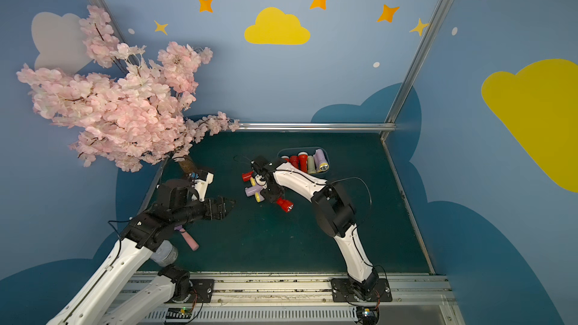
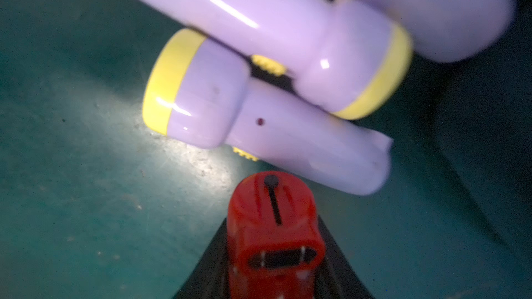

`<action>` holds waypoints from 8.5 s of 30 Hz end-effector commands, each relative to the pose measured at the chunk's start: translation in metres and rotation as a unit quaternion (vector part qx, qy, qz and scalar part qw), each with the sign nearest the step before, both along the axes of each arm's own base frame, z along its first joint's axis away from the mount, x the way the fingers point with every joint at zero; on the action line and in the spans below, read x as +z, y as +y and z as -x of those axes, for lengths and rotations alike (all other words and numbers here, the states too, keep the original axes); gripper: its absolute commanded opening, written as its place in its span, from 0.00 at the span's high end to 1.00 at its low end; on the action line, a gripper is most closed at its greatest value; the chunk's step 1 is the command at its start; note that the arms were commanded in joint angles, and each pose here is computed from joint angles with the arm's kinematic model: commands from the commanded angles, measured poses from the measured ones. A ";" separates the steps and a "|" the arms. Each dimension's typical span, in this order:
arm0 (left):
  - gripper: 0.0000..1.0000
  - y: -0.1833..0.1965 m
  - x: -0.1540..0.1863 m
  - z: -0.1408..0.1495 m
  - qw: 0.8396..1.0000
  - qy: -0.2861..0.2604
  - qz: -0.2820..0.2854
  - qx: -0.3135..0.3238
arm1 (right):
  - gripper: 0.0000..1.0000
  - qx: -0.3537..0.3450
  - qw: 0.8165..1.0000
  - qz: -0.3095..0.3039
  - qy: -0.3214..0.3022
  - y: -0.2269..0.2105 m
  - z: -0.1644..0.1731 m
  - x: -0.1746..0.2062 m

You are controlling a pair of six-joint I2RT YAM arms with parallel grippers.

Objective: Put the flashlights into the storage boxes
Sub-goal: Pick up the flashlight from the center of the board, then place the flashlight at the storage box, then move the flashlight at the center of the board, then pick up the flashlight from the center of the board.

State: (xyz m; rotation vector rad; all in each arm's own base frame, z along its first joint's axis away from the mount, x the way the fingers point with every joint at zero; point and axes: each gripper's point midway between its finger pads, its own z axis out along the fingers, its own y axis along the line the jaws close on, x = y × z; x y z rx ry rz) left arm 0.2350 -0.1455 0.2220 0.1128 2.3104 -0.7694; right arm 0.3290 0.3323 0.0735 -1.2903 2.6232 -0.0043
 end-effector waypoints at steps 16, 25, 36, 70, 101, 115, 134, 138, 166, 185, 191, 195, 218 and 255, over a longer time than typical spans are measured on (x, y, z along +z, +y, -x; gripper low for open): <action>0.01 -0.041 0.035 -0.075 0.997 -0.045 0.009 -0.056 | 0.82 -0.173 0.976 -0.033 -0.125 -0.085 -0.151 0.069; 0.01 -0.061 0.039 -0.112 0.996 -0.044 0.007 -0.082 | 0.82 -0.238 0.962 -0.036 -0.126 -0.117 -0.195 0.041; 0.01 -0.075 0.040 -0.136 0.994 -0.039 0.003 -0.103 | 0.77 -0.273 0.952 -0.016 -0.139 -0.144 -0.222 0.016; 0.01 -0.074 0.037 -0.126 0.994 -0.032 0.011 -0.103 | 0.55 -0.244 0.953 -0.055 -0.173 -0.120 -0.201 0.089; 0.01 -0.013 0.015 -0.028 1.000 -0.022 0.006 -0.012 | 0.53 -0.001 0.996 -0.088 -0.005 0.002 -0.021 0.032; 0.01 0.007 0.018 -0.009 0.999 -0.033 -0.002 0.029 | 0.51 0.006 0.995 -0.092 0.040 0.009 -0.025 -0.009; 0.01 -0.002 0.020 -0.019 0.999 -0.033 0.001 0.012 | 0.52 0.011 0.993 -0.108 0.043 0.008 -0.025 -0.012; 0.01 -0.003 0.021 -0.022 0.999 -0.033 0.000 0.009 | 0.51 0.006 0.993 -0.110 0.042 0.014 -0.039 -0.012; 0.01 -0.014 0.019 -0.032 0.999 -0.029 0.002 -0.014 | 0.52 -0.004 0.981 -0.128 0.143 -0.011 0.012 -0.012; 0.01 -0.004 0.017 -0.019 0.999 -0.036 -0.007 -0.007 | 0.46 0.098 0.995 0.007 0.033 -0.010 0.024 0.010; 0.01 -0.004 0.017 -0.018 0.999 -0.039 -0.010 -0.008 | 0.43 0.140 0.989 0.014 0.040 0.006 0.026 -0.002; 0.01 -0.002 0.017 -0.015 0.999 -0.039 -0.013 -0.009 | 0.43 0.152 0.987 0.013 0.058 0.011 0.031 -0.010; 0.01 0.004 0.015 -0.010 0.999 -0.041 -0.018 -0.012 | 0.45 0.150 0.982 0.017 0.116 0.007 0.069 -0.031; 0.01 0.003 0.017 -0.013 0.999 -0.036 -0.010 -0.021 | 0.84 0.083 0.993 0.036 0.079 -0.018 0.069 -0.022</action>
